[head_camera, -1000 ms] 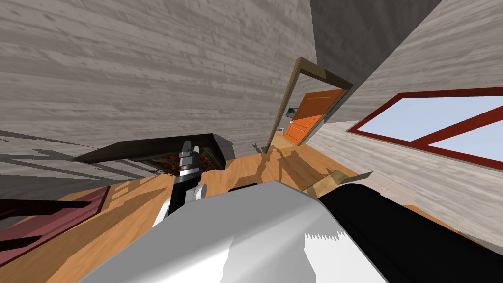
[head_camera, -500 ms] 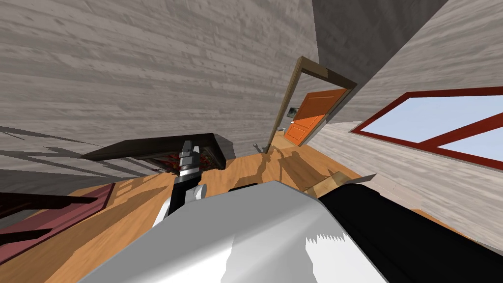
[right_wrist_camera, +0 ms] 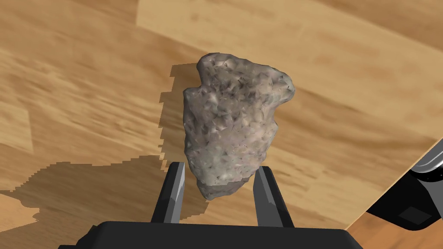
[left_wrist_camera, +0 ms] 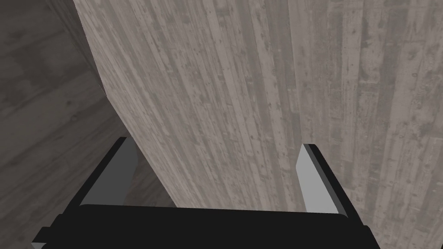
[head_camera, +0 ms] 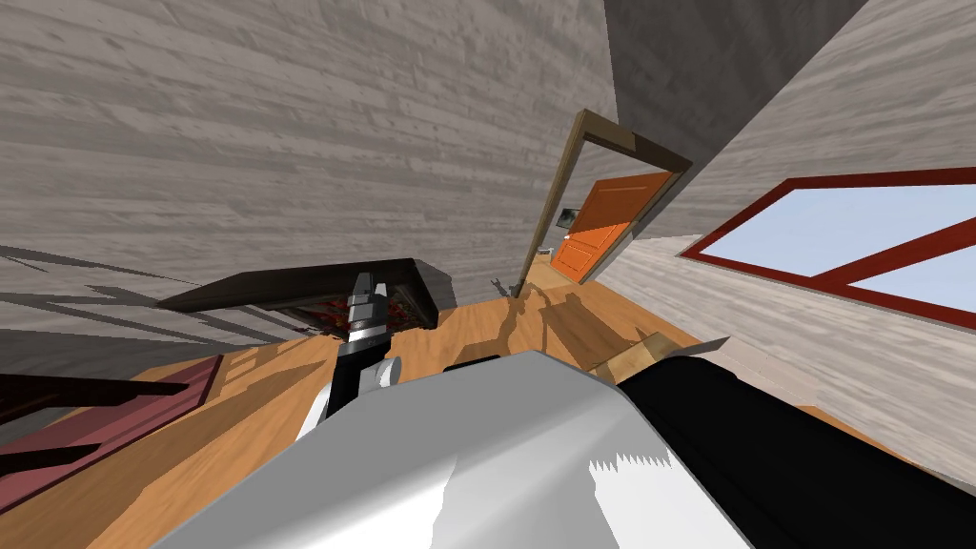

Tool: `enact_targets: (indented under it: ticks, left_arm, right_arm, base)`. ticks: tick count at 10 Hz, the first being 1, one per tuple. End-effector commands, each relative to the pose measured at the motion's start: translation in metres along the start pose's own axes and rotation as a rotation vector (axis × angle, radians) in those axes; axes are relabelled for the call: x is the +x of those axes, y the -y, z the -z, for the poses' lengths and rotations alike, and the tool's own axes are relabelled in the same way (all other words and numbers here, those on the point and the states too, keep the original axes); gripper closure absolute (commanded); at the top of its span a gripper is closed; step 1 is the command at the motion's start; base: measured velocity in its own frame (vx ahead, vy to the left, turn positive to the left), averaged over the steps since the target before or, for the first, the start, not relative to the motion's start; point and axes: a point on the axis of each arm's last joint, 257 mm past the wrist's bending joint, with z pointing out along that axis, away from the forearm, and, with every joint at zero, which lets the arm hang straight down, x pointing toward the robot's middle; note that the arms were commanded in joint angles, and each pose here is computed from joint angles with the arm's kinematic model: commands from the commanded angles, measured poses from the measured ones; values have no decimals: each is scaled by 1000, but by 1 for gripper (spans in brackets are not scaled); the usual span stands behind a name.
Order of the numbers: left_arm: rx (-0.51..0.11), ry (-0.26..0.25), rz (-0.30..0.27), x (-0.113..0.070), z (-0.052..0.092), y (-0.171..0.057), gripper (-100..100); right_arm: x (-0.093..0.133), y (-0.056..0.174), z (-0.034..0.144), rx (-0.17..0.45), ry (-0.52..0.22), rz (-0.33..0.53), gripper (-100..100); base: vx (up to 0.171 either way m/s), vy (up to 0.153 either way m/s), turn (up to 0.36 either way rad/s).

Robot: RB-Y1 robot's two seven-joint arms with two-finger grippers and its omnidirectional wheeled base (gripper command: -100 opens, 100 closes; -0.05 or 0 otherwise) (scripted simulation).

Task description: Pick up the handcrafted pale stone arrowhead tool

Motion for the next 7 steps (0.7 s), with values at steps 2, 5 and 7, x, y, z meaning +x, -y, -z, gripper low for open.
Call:
enact_targets:
  ticks: [2,5,7]
  left_arm:
    - [0,0,0,0,0,0,0]
    - [0,0,0,0,0,0,0]
    - [0,0,0,0,0,0,0]
  right_arm:
    - [0,0,0,0,0,0,100]
    - [0,17,16,-2,6,13,100]
    - [0,14,12,0,4,10,0]
  base:
    - [0,0,0]
    - [11,35,-56]
    - [4,17,-11]
